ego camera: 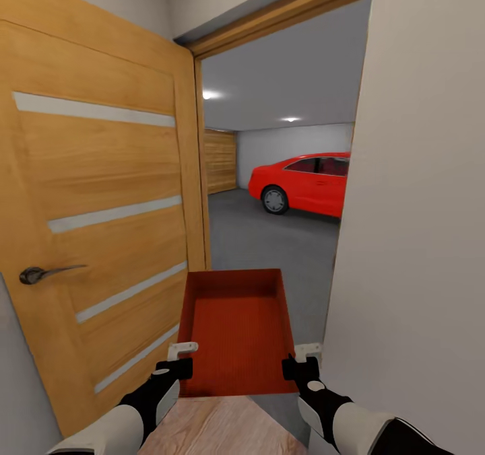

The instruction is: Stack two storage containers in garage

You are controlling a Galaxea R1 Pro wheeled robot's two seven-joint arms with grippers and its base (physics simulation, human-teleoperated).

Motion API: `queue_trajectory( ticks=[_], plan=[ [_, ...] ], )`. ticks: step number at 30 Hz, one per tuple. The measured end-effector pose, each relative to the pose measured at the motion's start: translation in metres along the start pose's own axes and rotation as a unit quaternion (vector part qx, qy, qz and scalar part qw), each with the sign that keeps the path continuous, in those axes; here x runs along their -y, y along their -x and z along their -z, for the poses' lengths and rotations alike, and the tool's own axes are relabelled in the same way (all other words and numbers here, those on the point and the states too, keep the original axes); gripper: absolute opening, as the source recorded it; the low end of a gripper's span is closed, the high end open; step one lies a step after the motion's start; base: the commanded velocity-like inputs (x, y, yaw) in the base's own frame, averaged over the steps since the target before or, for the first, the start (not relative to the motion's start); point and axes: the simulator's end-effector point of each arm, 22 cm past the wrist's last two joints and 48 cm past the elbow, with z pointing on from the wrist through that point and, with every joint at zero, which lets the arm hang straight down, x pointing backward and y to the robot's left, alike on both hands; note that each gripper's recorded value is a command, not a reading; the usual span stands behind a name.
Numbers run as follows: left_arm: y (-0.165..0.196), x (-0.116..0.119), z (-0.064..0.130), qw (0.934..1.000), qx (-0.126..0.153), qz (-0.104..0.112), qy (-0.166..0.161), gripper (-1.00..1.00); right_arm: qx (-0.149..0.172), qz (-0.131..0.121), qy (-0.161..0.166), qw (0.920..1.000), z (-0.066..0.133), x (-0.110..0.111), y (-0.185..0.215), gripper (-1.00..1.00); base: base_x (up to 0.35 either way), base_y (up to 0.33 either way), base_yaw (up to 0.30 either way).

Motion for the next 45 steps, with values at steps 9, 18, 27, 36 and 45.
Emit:
queue_trajectory(
  ticks=[9,18,27,36,45],
  plan=[
    [0.0001,0.0001,0.0000,1.0000,0.000,0.000,0.000,-1.00,0.000,0.000,0.000,1.0000,-0.0001,0.0000,0.0002,-1.00,0.200,0.262,-0.201],
    [0.0005,-0.0003,0.0000,1.0000,0.000,-0.001,0.000,-1.00,0.000,-0.001,0.000,1.0000,0.0001,-0.0003,0.0000,-1.00,0.200,0.261,-0.128],
    [0.0006,-0.0001,0.0000,1.0000,0.000,-0.001,0.000,-1.00,0.000,-0.001,0.000,1.0000,0.0000,-0.0002,0.0000,-1.00,0.200,0.246,-0.284],
    [0.0006,-0.0001,0.0000,1.0000,0.000,-0.001,0.000,-1.00,0.000,-0.001,0.000,1.0000,0.0000,-0.0001,0.0000,-1.00,0.200,0.194,-0.288],
    [0.0006,-0.0002,0.0000,1.0000,0.000,-0.001,0.000,-1.00,0.000,-0.001,0.000,1.0000,0.0000,-0.0003,0.0000,-1.00,0.200,0.186,-0.129]
  ],
)
